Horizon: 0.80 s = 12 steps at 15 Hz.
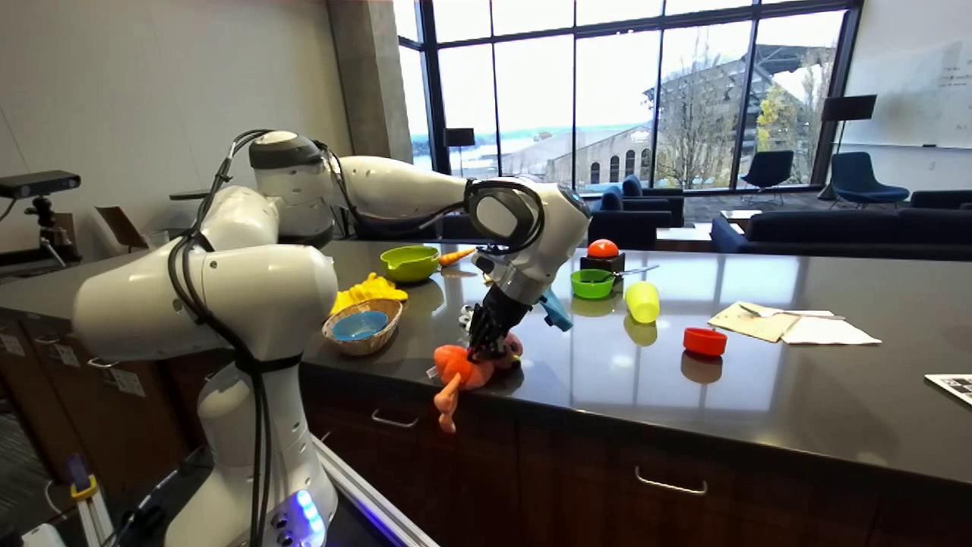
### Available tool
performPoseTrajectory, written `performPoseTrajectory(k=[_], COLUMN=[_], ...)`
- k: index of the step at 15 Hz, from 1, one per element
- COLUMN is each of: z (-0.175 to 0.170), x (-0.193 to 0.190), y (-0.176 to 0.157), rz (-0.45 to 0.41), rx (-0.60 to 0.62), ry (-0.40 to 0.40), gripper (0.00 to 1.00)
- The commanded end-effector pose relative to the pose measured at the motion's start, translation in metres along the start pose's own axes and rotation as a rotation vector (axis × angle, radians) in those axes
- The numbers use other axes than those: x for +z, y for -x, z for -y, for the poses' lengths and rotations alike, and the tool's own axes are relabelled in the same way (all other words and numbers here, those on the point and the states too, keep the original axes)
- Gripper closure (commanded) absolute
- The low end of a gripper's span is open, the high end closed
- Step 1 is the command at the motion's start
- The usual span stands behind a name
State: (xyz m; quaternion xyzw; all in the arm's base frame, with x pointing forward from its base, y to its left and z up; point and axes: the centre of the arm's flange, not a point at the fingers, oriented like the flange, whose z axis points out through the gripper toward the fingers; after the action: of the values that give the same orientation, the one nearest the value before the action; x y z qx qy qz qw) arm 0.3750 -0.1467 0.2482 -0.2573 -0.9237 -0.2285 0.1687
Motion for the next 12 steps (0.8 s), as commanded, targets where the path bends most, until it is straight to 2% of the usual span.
performPoseTrajectory(k=[1,3,5,12], z=[-0.003,-0.002,-0.005,-0.054], x=[0.001,-0.003,-0.016,-0.093], y=[0.000,-0.002,-0.014,-0.104], rz=[0.032,0.054,0.116,0.413], rx=[-0.079,-0.153,-0.211,-0.298], ry=[-0.004,-0.001,-0.001,0.065], gripper=[0.98,0.98,0.97,0.97])
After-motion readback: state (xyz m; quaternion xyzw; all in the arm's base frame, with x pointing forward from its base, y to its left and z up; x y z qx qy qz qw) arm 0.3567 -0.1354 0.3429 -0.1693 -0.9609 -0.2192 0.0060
